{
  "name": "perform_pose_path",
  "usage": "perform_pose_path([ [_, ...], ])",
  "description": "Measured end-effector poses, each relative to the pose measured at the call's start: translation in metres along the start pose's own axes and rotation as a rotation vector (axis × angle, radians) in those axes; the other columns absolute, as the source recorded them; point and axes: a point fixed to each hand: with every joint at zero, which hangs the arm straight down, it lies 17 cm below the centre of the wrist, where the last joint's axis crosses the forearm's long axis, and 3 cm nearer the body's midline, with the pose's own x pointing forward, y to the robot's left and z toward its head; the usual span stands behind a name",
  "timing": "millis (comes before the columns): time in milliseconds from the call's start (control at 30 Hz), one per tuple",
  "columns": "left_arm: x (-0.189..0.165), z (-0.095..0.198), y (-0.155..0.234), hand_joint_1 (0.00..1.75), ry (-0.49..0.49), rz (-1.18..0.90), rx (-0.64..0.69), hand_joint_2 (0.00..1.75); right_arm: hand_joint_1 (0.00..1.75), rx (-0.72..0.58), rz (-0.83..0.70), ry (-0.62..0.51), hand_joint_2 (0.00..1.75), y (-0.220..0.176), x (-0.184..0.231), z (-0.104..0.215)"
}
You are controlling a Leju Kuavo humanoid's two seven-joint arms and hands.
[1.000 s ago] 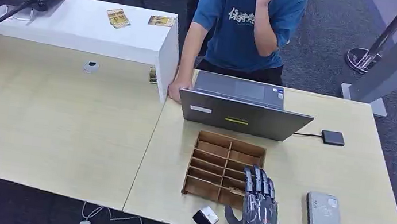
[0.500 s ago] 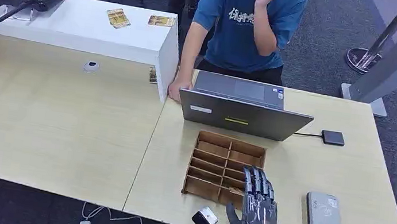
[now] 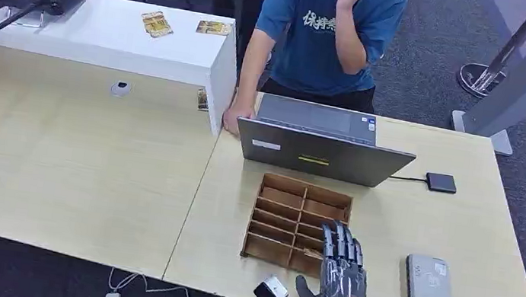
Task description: Pass the card to the sensor for recognition and then transmit it.
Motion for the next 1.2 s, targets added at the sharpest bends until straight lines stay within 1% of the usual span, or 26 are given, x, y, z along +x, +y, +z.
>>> perform_pose_path([
  [167,-0.0002,0.0000,-0.0005,0.00,0.000,0.001,-0.001,0.00,0.00,0.001,0.000,0.000,1.75,0.0004,0.0001,0.0005],
  [200,-0.0002,0.0000,-0.0007,0.00,0.000,0.001,-0.001,0.00,0.09,0.001,0.000,0.000,1.75,0.0004,-0.0001,0.0004],
  [233,-0.0002,0.0000,-0.0007,0.00,0.000,0.001,-0.001,0.00,0.42,0.001,0.000,0.000,1.75,0.0004,0.0001,0.0004],
  [267,-0.0002,0.0000,-0.0007,0.00,0.000,0.001,-0.001,0.00,0.42,0.001,0.000,0.000,1.75,0.0004,0.0001,0.0004],
  [300,-0.0001,0.0000,-0.0007,0.00,0.000,0.001,-0.001,0.00,0.86,0.001,0.000,0.000,1.75,0.0004,0.0001,0.0004],
  [333,-0.0002,0.0000,-0.0007,0.00,0.000,0.001,-0.001,0.00,1.47,0.001,0.000,0.000,1.75,0.0005,0.0001,0.0004],
  [367,-0.0002,0.0000,-0.0007,0.00,0.000,0.001,-0.001,0.00,1.61,0.001,0.000,0.000,1.75,0.0004,-0.0001,0.0004],
  [400,-0.0001,0.0000,-0.0007,0.00,0.000,0.001,-0.001,0.00,1.69,0.002,0.000,0.000,1.75,0.0005,0.0001,0.0004],
  [533,-0.0002,0.0000,-0.0008,0.00,0.000,0.001,-0.001,0.00,1.71,0.012,-0.004,0.001,1.75,0.0025,-0.0002,0.0005],
  [833,0.0000,0.0000,-0.0007,0.00,-0.001,0.005,-0.001,0.00,1.69,0.018,-0.005,0.002,1.75,0.0027,-0.0008,-0.0020],
  [900,-0.0001,0.0000,-0.0007,0.00,-0.001,0.006,-0.001,0.00,1.68,0.021,-0.003,0.001,1.75,0.0035,-0.0009,-0.0016],
  [967,0.0000,0.0000,-0.0007,0.00,-0.001,0.007,-0.001,0.00,1.59,0.021,-0.003,0.000,1.75,0.0034,-0.0008,-0.0016],
  [1000,-0.0001,0.0000,-0.0007,0.00,-0.001,0.007,-0.001,0.00,1.59,0.021,-0.003,0.000,1.75,0.0034,-0.0008,-0.0017],
  [1033,0.0000,0.0000,-0.0007,0.00,-0.001,0.007,-0.001,0.00,1.54,0.021,-0.003,-0.001,1.75,0.0033,-0.0006,-0.0018],
  [1100,0.0000,0.0000,-0.0007,0.00,-0.001,0.008,-0.001,0.00,1.54,0.022,-0.004,-0.001,1.75,0.0037,-0.0004,-0.0017],
  [1167,0.0000,0.0000,-0.0006,0.00,-0.001,0.008,-0.001,0.00,1.48,0.023,-0.005,-0.003,1.75,0.0039,0.0004,-0.0015],
  [1200,0.0000,0.0000,-0.0006,0.00,-0.001,0.008,-0.001,0.00,1.52,0.023,-0.005,-0.004,1.75,0.0040,0.0006,-0.0014],
])
